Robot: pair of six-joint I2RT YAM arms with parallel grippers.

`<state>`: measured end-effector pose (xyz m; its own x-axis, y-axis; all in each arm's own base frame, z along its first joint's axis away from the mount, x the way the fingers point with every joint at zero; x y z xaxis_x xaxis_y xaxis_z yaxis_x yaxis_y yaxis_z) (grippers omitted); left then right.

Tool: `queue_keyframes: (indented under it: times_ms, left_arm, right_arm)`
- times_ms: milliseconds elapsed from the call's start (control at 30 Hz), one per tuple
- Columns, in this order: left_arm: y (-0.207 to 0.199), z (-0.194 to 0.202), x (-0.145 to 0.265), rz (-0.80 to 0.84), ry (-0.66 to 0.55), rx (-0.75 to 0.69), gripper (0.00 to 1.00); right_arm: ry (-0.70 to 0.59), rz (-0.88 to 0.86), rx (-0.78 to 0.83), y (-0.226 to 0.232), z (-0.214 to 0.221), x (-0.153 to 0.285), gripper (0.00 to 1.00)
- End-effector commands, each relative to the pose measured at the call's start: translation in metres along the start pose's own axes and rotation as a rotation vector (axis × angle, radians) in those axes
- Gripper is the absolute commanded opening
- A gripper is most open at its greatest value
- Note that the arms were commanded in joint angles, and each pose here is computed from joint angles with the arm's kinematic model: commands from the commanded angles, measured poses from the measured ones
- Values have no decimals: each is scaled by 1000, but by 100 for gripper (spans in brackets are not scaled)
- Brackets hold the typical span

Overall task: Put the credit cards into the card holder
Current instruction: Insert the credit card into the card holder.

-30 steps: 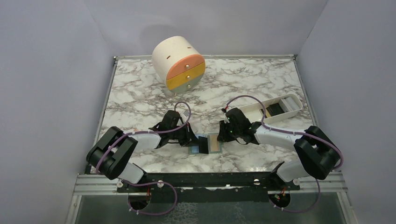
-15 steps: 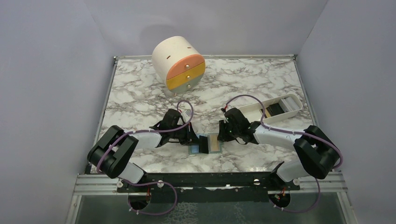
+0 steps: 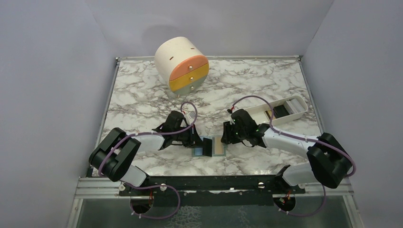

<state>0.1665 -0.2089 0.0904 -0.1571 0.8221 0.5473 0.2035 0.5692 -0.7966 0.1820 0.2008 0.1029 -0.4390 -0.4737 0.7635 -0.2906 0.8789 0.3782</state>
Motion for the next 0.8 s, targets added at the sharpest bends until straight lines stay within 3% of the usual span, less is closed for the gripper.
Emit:
queue_keyframes:
  times_ms: [0,300,767]
  left_arm:
    - [-2,-4,0,29,-24,-20,0]
    - [4,-4,-4,26,-65,-14,0]
    - [25,1,-13,-31,-97,-16,0]
  right_arm:
    - [37,-11,-19,-2,11,-6,37]
    - [86,16,-25,-14,29,-16,24]
    - [81,27,-26,-16,30,-14,22]
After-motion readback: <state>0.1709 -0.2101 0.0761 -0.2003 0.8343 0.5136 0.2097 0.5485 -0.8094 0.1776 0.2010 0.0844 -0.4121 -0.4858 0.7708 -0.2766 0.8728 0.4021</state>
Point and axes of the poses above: each gripper's point midway between its finger pads, its own x axis back along the fingers, its own y axis along the line the jaws close on, z = x × y, the point moved 8 cm from there along x, back along the fingers, and after that the axes turned 4 degrees about -x, right-handed, at the moved point
